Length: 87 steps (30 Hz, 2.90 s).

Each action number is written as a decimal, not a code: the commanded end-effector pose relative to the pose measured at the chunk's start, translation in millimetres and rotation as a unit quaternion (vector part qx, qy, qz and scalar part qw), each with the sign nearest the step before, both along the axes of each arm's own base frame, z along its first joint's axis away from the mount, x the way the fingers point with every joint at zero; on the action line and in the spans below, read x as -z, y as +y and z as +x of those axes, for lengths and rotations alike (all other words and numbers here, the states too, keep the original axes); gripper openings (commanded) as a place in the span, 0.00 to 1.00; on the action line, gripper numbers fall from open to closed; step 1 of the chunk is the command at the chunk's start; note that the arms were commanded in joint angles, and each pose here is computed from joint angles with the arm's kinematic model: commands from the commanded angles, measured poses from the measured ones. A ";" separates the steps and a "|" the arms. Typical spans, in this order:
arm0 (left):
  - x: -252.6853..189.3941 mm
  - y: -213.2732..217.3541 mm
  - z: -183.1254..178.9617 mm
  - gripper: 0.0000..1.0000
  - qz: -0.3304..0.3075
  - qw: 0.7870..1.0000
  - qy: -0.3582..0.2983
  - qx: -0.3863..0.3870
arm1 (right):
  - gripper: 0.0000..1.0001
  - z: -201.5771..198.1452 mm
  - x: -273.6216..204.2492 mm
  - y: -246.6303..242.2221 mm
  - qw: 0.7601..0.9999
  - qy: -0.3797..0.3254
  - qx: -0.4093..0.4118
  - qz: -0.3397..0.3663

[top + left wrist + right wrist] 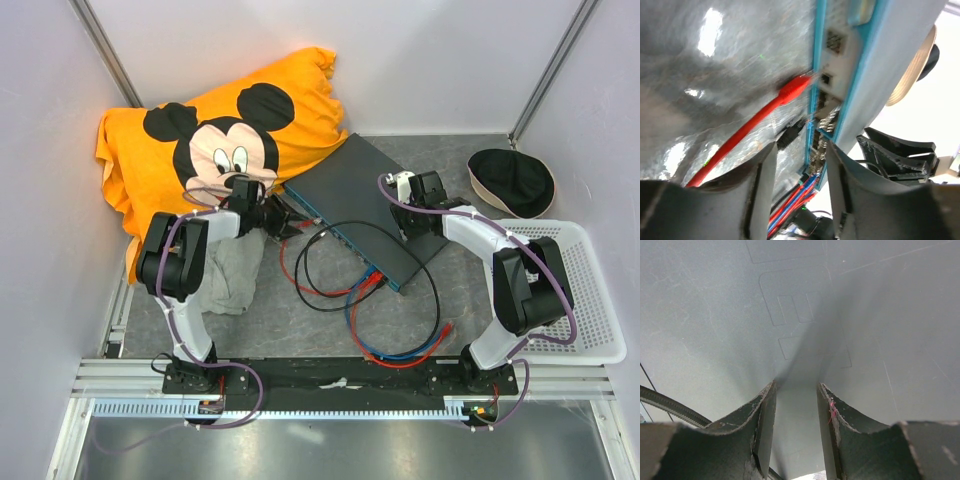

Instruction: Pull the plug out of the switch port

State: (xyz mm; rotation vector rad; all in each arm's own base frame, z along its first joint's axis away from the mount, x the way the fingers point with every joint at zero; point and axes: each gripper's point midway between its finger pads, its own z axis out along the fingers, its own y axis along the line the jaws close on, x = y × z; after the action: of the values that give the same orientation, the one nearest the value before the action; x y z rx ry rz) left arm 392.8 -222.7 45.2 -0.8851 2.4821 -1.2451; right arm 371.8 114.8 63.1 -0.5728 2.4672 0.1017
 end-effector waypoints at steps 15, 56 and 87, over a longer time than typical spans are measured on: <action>-23.5 7.7 48.1 0.57 0.261 0.766 -0.351 0.471 | 0.48 -17.0 10.6 -7.6 0.999 0.035 -0.002 -0.020; -18.6 -44.7 55.1 0.52 0.309 0.685 -0.411 0.516 | 0.51 -18.1 21.0 -7.3 0.999 0.044 -0.008 -0.023; 2.3 -9.6 11.2 0.02 0.353 0.606 -0.429 0.569 | 0.52 -23.0 16.8 -10.5 0.999 0.035 -0.009 -0.026</action>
State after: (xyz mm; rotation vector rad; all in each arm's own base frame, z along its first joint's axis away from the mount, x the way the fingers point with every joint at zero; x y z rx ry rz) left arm 417.8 -255.7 43.2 1.2406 2.1465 -0.5331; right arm 373.1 113.0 63.6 -0.5868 2.4554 0.0875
